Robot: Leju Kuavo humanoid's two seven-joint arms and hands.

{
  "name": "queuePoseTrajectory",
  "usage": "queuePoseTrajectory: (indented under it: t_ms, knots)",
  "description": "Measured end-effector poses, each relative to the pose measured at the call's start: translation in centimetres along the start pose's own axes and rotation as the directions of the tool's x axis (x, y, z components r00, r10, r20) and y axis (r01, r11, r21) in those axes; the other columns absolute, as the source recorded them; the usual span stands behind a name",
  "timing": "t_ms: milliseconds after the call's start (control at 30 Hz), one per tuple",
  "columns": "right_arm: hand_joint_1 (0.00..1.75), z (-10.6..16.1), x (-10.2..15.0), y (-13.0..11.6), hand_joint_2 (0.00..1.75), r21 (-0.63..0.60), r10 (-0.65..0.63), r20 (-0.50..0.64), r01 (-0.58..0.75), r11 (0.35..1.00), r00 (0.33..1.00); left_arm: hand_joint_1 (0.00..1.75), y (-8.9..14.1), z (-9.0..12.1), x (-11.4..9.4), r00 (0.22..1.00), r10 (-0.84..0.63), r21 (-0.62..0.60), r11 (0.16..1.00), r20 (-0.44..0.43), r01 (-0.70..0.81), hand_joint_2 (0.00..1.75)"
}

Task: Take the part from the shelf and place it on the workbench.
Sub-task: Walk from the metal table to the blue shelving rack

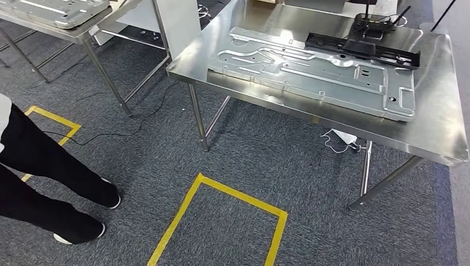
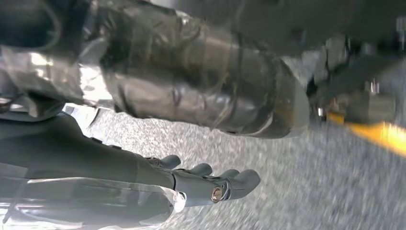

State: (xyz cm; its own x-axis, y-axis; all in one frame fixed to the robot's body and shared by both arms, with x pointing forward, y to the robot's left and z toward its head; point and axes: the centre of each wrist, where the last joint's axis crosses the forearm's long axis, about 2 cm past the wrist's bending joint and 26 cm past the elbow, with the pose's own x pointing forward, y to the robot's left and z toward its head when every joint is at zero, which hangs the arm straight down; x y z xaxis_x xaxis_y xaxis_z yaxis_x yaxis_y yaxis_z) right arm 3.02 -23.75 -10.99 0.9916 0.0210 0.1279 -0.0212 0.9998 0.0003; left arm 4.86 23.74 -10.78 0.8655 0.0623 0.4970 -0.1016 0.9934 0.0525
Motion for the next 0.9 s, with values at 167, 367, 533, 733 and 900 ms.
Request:
queuePoseTrajectory:
  t_ms: [167, 367, 533, 733, 900]
  knots:
    - [0.00, 0.01, 0.22, 0.28, 0.00, 0.023, 0.027, -0.025, -0.027, 0.999, 0.999, 0.00, 0.01, -0.07, 0.16, 1.000, -0.002, 0.003, 1.000, 0.003, 0.002, 0.00]
    - [0.00, 0.02, 0.30, 0.34, 0.00, 0.023, 0.053, -0.035, -0.052, 0.998, 0.998, 0.00, 0.01, -0.02, 0.04, 1.000, -0.003, 0.008, 1.000, 0.004, 0.003, 0.00]
    - [0.00, 0.03, 0.13, 0.37, 0.00, 0.021, 0.070, -0.036, -0.069, 0.997, 0.997, 0.00, 0.00, 0.02, -0.03, 1.000, -0.006, 0.012, 1.000, 0.003, 0.006, 0.00]
    - [0.00, 0.03, 0.20, 0.40, 0.00, 0.023, 0.086, -0.028, -0.086, 0.996, 0.996, 0.00, -0.13, 0.03, 0.00, 1.000, -0.005, 0.013, 1.000, 0.005, 0.005, 0.00]
    - [0.00, 0.04, 0.07, 0.48, 0.00, 0.034, 0.095, -0.027, -0.094, 0.995, 0.995, 0.00, -0.06, 0.03, -0.02, 1.000, -0.006, 0.016, 1.000, 0.003, 0.006, 0.00]
